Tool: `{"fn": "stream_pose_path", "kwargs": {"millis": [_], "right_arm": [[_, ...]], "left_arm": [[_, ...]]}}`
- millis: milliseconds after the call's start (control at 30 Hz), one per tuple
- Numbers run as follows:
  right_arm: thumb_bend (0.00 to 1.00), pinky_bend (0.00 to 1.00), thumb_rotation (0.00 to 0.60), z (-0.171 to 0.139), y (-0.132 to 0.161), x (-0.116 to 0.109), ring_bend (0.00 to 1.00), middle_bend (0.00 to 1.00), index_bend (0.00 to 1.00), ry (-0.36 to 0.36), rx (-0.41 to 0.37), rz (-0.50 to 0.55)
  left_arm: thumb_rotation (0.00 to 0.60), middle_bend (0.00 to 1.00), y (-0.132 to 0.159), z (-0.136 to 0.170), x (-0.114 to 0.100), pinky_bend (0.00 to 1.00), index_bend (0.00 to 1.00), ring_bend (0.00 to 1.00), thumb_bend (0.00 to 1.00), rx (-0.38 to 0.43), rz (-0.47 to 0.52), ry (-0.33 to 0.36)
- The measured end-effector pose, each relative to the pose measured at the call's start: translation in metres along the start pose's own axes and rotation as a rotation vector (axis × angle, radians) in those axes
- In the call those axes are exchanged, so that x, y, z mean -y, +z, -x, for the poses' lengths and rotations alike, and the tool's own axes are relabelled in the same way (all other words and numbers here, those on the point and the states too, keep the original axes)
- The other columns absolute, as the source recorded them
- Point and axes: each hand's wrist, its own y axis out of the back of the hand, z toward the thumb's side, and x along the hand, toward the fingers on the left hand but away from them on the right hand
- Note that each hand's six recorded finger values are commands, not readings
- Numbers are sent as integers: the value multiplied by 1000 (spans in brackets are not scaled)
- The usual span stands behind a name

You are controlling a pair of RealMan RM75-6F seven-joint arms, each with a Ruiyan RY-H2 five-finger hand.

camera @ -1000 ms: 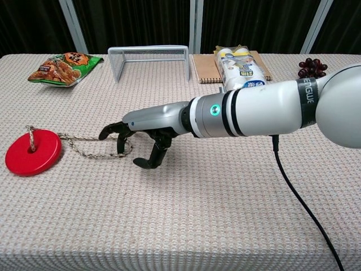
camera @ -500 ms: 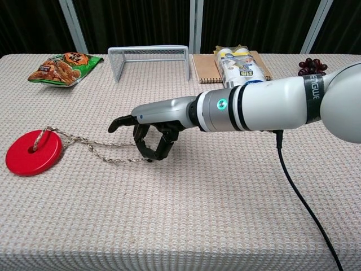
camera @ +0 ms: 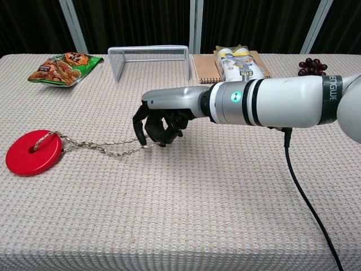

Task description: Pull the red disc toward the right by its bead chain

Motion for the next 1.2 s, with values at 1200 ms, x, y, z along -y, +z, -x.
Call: {"fn": "stream_pose_path", "kwargs": {"millis": [1200], "right_arm": [[1000,1000,600,-284,-176,-38,933,845,1000,-275,451,446]], "left_arm": [[600,159,22,-8,17,165,289,99,191,42,-8,-45]]}}
